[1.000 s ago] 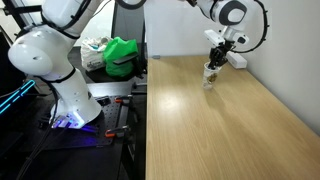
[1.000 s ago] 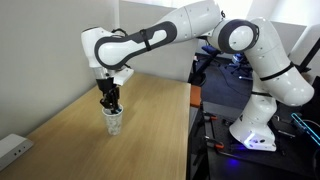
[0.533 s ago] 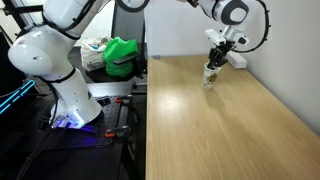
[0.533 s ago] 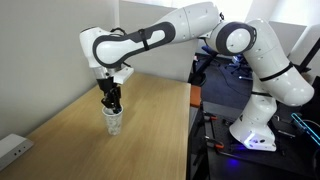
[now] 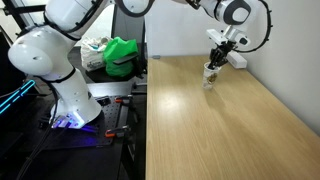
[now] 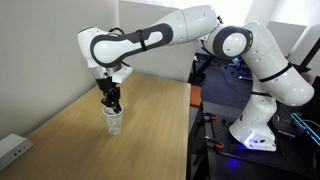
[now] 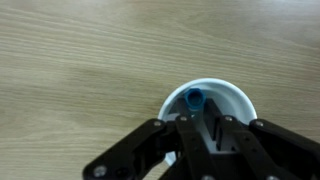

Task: Take the green marker out of the cup and place it on the table

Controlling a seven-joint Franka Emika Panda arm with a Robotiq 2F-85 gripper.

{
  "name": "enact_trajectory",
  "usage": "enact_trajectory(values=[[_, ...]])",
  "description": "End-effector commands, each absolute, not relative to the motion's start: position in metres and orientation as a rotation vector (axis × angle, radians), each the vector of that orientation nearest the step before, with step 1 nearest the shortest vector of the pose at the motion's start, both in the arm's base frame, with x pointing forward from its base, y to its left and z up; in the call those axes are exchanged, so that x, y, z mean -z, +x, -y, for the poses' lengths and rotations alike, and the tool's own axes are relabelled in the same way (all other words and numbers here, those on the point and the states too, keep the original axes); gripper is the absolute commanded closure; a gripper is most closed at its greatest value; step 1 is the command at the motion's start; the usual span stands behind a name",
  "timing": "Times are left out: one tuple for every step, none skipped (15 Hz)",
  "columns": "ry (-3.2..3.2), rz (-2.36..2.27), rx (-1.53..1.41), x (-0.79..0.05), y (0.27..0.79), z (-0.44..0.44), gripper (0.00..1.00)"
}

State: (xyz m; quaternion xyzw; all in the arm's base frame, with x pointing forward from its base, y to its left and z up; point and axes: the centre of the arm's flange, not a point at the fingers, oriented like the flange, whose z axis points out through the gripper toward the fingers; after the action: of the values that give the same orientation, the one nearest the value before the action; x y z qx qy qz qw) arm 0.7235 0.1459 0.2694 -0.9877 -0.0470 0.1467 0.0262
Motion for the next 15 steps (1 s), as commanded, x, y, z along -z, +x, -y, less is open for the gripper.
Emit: enact_trajectory(values=[[-3.067,0.129,-0.482,-0.274,0.737,-0.147,0.94],[-3.067,0.128,-0.483,-0.274,0.738,-0.147,0.95],[-3.067,0.129,-0.48,-0.275,0.737,-0.148,0.95],[-3.069,0.132,-0.474,-0.276,0.737,-0.149,0.95],[-3.076,0.133,-0.465,-0.278,0.736,-0.15,0.95],[-3.08,0.136,-0.454,-0.282,0.734,-0.151,0.95],[-3.087,0.134,-0.446,-0.285,0.733,-0.152,0.95],[-3.093,0.135,-0.437,-0.289,0.732,-0.153,0.95],[-3.093,0.142,-0.432,-0.293,0.731,-0.154,0.95],[-3.104,0.136,-0.421,-0.297,0.73,-0.155,0.95],[-3.108,0.139,-0.412,-0.301,0.729,-0.156,0.95],[-3.116,0.143,-0.402,-0.306,0.728,-0.156,0.95],[-3.131,0.137,-0.392,-0.31,0.727,-0.156,0.95],[-3.136,0.139,-0.388,-0.315,0.726,-0.156,0.95],[-3.14,0.134,-0.383,-0.32,0.725,-0.157,0.95]])
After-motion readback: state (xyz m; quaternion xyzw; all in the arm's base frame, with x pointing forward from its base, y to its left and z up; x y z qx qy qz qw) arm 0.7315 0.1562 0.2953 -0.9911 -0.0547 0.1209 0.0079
